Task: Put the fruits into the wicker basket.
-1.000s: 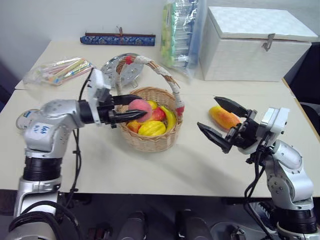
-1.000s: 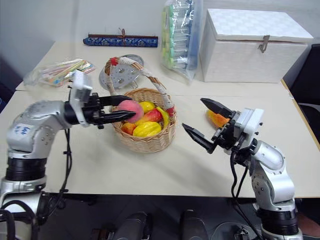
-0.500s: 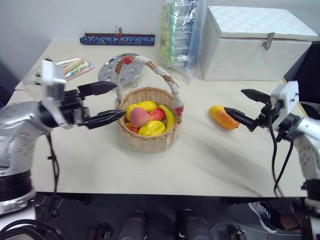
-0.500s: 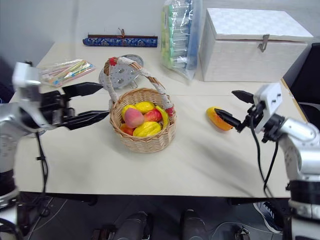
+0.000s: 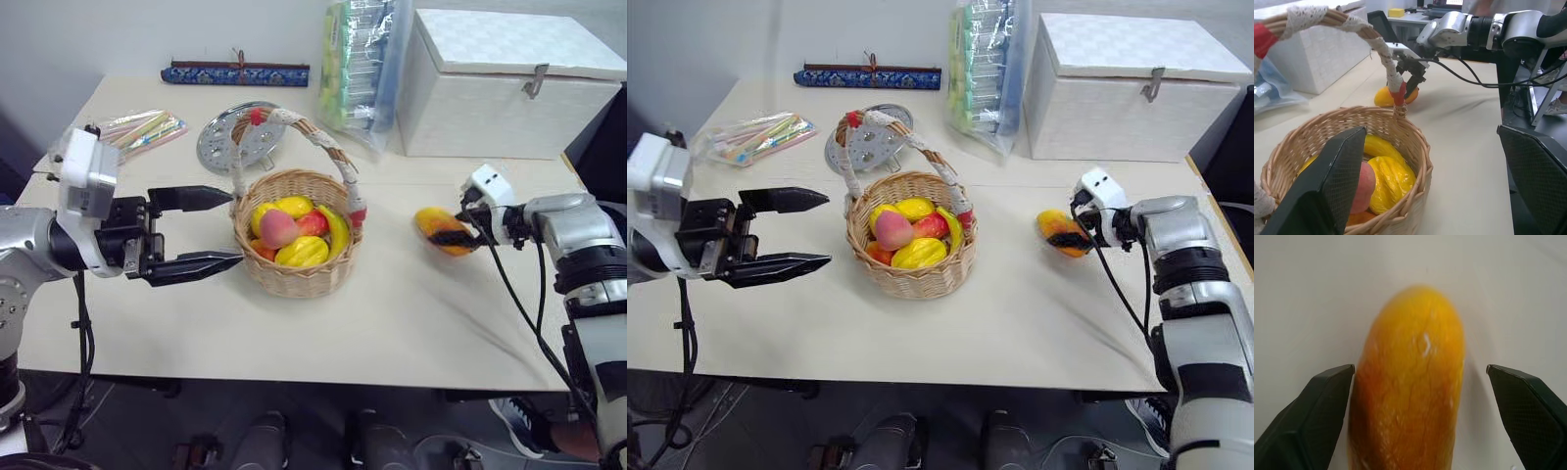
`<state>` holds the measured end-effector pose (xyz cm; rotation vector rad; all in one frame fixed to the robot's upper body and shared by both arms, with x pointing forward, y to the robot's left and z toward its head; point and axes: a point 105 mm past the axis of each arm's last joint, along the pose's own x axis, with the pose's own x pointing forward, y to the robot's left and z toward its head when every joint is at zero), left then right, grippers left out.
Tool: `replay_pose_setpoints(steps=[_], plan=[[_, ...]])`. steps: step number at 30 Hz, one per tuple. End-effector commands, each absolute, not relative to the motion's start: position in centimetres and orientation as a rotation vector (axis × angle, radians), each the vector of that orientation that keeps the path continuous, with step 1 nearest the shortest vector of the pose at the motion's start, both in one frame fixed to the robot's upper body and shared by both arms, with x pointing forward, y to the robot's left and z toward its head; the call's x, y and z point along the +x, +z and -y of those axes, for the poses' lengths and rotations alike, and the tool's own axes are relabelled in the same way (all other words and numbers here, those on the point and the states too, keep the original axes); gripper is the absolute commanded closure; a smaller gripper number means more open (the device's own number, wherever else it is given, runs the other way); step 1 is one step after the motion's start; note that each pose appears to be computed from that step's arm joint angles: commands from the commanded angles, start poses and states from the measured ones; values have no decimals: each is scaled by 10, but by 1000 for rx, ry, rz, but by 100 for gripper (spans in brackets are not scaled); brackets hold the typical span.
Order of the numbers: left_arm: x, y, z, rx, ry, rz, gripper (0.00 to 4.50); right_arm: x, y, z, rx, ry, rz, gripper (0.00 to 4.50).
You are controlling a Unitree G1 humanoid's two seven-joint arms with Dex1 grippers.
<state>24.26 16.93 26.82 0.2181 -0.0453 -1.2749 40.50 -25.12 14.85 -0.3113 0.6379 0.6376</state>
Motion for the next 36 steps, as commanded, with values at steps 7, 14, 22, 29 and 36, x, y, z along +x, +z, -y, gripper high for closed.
replay_pose_setpoints(steps=[7,14,22,29,36], plan=[[229,254,-184,204,-1261,-29,0,381,197,213,-355,1002,-456,231],[227,230,-221,118,-1105,-61,0,257,210,122,-281,1609,-501,231],[224,219,-235,95,-1008,-44,0,230,239,57,-136,1689,-236,231],[228,216,-234,76,-981,-36,0,278,246,13,-188,1327,-108,231],[235,221,-224,61,-1006,-9,0,292,239,6,-225,1215,-63,39]])
